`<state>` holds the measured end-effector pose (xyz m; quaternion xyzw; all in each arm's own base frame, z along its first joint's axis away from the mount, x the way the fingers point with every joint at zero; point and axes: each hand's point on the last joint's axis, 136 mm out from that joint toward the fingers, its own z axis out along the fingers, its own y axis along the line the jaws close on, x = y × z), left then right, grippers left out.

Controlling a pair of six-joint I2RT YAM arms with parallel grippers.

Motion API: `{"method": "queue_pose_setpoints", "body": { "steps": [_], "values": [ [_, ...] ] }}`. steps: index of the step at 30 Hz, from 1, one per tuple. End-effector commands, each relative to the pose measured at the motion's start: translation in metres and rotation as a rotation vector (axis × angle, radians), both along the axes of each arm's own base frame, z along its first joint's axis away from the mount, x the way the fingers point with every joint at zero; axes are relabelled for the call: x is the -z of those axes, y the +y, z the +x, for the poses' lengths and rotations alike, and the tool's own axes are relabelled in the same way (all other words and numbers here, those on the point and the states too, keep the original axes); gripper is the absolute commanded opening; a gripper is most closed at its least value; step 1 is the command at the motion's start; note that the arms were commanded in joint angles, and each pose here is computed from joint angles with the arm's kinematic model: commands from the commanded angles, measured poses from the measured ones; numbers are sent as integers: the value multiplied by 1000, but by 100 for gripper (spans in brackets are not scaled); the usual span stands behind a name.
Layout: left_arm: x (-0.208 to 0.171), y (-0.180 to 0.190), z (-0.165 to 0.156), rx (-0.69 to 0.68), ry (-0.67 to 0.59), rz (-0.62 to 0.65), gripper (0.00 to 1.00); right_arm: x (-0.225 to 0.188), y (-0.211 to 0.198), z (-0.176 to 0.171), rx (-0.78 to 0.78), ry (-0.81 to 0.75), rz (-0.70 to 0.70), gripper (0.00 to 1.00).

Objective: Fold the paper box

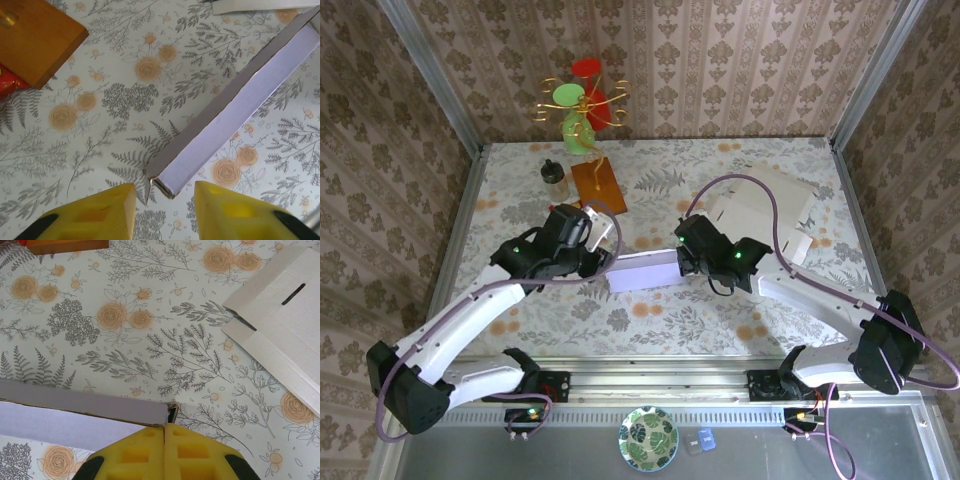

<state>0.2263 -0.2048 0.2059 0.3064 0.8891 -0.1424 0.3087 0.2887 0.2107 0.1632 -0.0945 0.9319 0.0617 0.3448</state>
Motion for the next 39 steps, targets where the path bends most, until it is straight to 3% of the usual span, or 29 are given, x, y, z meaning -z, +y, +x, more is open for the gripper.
{"method": "queue_pose_setpoints", "body": {
  "steps": [1, 13, 21, 39],
  "values": [
    [2, 19, -13, -121, 98, 29, 35, -4, -3, 1, 33, 2, -24, 0],
    [15, 7, 0, -121, 186, 62, 37, -2, -1, 0, 23, 14, -20, 0],
    [19, 12, 7, -136, 179, 97, 38, 1, 0, -2, 17, 25, -18, 0],
    [33, 5, 17, -130, 204, 113, 21, -1, 1, -2, 15, 25, -13, 0]
  ]
}}
